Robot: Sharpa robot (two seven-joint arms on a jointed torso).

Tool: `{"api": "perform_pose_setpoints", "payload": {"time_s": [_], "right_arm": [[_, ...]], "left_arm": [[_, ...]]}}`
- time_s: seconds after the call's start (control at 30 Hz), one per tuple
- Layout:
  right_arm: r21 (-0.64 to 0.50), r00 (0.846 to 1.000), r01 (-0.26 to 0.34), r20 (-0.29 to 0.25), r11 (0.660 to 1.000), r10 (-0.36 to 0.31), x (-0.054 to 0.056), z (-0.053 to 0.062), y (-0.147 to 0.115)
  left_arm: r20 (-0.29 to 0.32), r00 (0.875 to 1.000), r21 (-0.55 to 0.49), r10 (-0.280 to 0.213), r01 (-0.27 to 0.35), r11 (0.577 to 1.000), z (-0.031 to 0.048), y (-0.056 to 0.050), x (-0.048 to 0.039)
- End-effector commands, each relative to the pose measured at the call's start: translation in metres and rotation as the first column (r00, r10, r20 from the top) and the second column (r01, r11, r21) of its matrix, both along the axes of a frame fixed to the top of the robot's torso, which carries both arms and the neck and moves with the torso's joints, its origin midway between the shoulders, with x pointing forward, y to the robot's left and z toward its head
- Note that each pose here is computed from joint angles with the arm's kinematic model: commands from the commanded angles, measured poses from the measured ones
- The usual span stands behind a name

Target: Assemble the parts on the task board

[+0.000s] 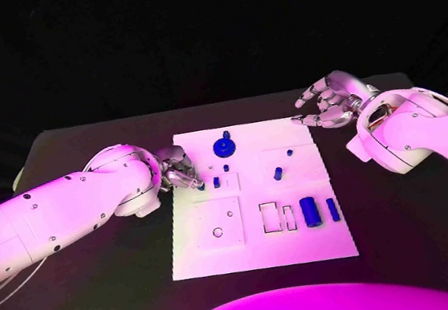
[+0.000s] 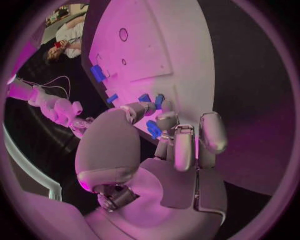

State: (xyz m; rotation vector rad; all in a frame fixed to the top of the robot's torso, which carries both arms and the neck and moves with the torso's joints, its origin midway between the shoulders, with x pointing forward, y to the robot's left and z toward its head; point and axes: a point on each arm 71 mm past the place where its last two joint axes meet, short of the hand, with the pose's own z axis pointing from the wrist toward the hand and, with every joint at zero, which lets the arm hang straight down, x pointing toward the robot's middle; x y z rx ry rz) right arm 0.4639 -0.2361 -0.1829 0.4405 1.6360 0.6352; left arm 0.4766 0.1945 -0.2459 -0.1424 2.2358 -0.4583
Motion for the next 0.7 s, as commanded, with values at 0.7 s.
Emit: {"api": "perform_pose_setpoints", "payload": {"time_s": [0.7], "right_arm": [[-0.008,1.000,-0.015,0.004,1.000,0.015,-0.0005,0.0000,0.0015]], "left_arm": [[-0.020,0.999,0.016,-0.035,0.035,0.999,-0.0016,-0.0048,-0.0015]]}}
